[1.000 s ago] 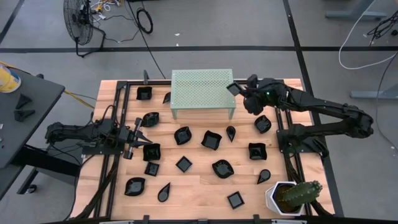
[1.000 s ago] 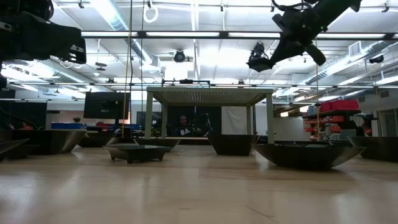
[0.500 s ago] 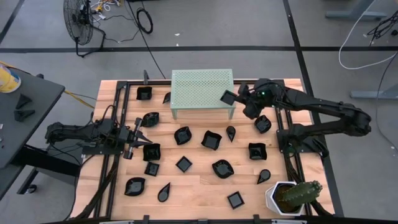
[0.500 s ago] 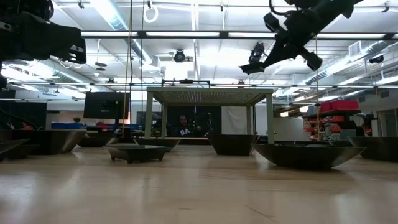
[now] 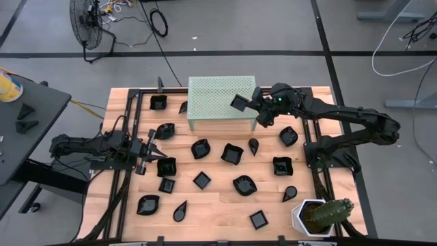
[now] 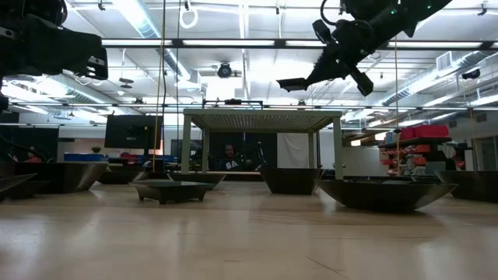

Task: Pick & Place Mini shaped plates
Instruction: Put the square plate on the shelf

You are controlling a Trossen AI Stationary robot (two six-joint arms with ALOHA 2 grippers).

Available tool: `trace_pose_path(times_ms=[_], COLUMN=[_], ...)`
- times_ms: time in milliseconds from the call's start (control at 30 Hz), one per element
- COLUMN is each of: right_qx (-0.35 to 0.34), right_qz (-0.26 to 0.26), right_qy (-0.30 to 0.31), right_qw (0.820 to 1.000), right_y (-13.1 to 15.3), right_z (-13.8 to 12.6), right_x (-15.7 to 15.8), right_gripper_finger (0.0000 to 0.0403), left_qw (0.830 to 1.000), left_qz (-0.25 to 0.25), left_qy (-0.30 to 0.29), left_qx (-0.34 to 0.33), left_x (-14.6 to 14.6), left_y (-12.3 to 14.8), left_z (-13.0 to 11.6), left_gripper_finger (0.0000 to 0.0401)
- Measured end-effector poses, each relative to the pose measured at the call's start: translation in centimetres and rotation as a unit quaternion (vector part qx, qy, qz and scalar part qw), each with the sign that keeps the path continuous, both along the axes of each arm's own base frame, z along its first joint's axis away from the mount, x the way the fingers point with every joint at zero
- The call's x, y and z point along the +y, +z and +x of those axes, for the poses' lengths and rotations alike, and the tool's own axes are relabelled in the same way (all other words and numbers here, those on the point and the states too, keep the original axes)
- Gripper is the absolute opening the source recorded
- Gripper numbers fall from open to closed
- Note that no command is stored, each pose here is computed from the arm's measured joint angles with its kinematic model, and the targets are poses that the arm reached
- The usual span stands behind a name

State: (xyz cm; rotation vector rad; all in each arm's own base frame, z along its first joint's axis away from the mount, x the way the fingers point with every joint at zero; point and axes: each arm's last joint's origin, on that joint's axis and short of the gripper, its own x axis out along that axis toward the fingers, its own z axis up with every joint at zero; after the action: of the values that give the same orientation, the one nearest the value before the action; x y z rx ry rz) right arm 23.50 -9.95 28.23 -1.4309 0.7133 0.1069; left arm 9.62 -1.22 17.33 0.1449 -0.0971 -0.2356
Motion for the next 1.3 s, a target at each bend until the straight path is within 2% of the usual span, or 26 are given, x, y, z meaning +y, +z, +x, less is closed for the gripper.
trace_pose_path(times_ms=[167,333,533,833,1300], right_qx=[0.003,-0.009,-0.021,-0.007,0.024], right_qz=[0.014,0.049,0.075,0.093,0.077], right_qy=[-0.032,-0.064,-0.124,-0.154,-0.163], right_qw=[0.999,0.997,0.989,0.984,0.983], right_y=[-0.5,-0.7,-1.0,-2.1,-3.4], right_z=[0.3,0.5,0.7,1.6,2.3], right_x=[-0.3,-0.3,0.0,0.3,-0.1], right_gripper_finger=[0.0,0.0,0.0,0.0,0.0], left_qw=[1.0,1.0,1.0,1.0,1.0], left_qz=[0.0,0.0,0.0,0.0,0.0], left_qy=[0.0,0.0,0.0,0.0,0.0], left_qx=[0.0,0.0,0.0,0.0,0.0], left_x=[0.0,0.0,0.0,0.0,0.0], left_y=[0.0,0.0,0.0,0.0,0.0], left_z=[0.0,0.0,0.0,0.0,0.0], left_gripper_finger=[0.0023,0.0023,0.0023,0.0023,0.0023])
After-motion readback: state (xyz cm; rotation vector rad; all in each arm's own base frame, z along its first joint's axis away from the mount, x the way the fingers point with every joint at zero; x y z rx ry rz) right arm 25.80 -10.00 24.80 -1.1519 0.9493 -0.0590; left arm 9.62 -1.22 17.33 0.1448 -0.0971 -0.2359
